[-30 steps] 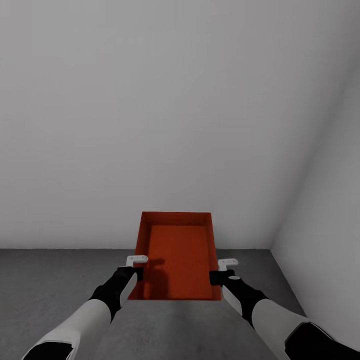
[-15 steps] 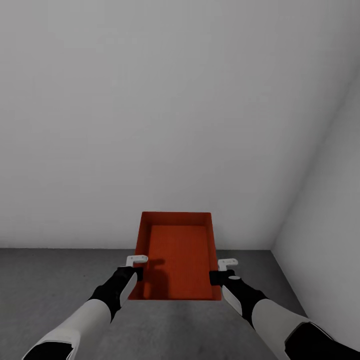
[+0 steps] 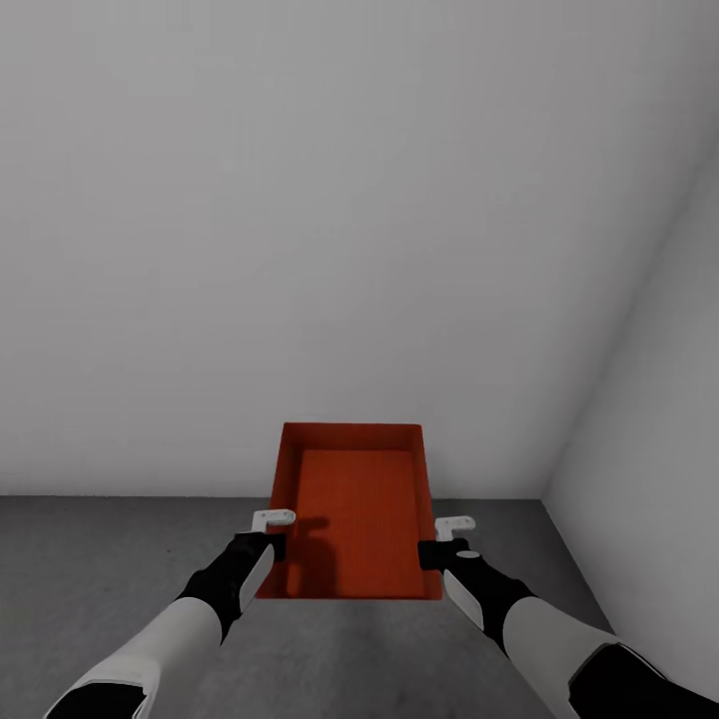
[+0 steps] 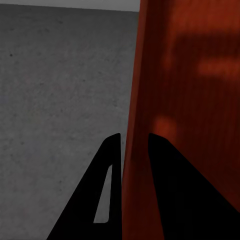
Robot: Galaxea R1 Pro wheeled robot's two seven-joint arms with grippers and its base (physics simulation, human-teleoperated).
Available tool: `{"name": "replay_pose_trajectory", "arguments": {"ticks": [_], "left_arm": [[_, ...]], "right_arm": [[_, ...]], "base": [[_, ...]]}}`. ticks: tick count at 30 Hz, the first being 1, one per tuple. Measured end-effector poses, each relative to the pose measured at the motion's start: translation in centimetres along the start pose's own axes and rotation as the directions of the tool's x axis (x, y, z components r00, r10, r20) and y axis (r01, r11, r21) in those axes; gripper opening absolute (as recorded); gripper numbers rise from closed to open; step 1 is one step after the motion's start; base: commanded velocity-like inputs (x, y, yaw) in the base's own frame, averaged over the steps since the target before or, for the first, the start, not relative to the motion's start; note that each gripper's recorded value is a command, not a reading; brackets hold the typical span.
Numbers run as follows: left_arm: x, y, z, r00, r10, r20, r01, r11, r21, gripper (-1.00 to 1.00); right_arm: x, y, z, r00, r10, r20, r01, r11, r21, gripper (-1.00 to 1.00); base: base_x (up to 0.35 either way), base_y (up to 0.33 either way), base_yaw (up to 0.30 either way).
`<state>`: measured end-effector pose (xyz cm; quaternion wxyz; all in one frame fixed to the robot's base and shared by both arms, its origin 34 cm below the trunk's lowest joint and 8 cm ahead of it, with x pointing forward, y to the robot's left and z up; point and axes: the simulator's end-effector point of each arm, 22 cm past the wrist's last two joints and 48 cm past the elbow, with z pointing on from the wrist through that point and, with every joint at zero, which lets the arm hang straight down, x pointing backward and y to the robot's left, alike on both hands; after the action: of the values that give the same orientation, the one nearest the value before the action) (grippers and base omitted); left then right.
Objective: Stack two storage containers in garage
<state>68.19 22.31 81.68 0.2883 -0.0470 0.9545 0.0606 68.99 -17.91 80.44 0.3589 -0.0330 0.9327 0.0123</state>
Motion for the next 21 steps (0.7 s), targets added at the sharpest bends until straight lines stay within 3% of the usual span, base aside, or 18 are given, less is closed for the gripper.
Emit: {"name": "replay_pose_trajectory", "arguments": {"ticks": [21], "left_arm": [[1.0, 0.0, 0.7, 1.0, 0.002, -0.02, -0.002, 1.0, 0.0, -1.0]], "right_arm": [[1.0, 0.0, 0.5, 1.0, 0.0, -0.02, 0.0, 1.0, -0.001, -1.0]], "base": [[0.0, 0.0, 0.0]]}}
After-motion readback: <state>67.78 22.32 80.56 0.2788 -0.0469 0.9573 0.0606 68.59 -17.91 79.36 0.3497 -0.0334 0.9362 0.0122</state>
